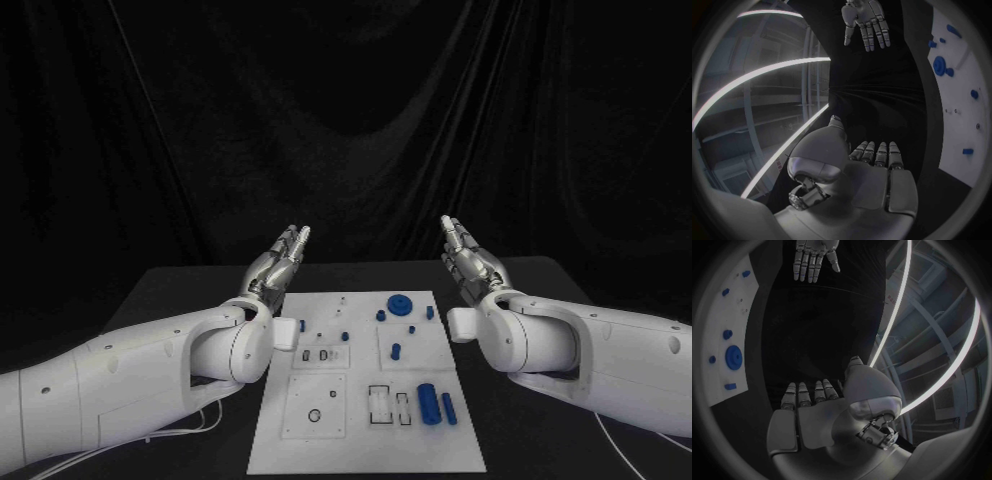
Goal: Assemble the parts on the task board
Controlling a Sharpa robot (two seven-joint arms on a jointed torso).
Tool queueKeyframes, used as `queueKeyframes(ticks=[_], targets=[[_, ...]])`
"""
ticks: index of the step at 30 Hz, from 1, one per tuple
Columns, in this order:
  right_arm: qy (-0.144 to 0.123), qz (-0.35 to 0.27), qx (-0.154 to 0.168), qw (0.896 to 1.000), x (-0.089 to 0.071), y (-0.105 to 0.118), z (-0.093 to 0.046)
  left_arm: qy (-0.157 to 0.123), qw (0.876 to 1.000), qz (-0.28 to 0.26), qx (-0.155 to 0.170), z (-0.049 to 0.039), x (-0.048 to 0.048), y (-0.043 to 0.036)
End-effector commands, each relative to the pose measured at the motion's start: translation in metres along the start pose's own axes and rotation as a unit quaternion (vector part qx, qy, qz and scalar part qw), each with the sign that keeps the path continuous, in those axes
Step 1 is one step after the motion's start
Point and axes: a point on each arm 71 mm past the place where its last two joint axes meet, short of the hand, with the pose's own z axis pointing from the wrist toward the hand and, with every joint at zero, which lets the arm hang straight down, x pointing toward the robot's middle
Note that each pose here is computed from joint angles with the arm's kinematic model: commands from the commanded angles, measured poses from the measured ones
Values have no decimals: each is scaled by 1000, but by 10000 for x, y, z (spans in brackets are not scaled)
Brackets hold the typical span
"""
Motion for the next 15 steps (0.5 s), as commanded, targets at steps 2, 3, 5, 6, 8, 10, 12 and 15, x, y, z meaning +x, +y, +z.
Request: queueKeyframes(ticks=[2, 3, 5, 6, 8, 10, 12, 15], targets=[[19, 78, 45, 996, 19, -17, 3, 89, 991, -100, 8, 41, 111, -77], [20, 82, 47, 995, 16, -15, 4, 100, 989, -111, 9, 49, 118, -90], [21, 85, 50, 995, 13, -12, 5, 124, 983, -135, 10, 66, 133, -118], [21, 86, 50, 995, 12, -11, 5, 133, 980, -144, 11, 72, 137, -130], [21, 86, 50, 995, 12, -11, 5, 149, 976, -161, 12, 83, 145, -153], [21, 86, 50, 995, 12, -11, 5, 162, 971, -174, 13, 91, 150, -173], [21, 86, 50, 995, 12, -11, 5, 171, 968, -184, 15, 96, 154, -188], [21, 86, 50, 995, 12, -11, 5, 180, 964, -194, 16, 101, 156, -203]])
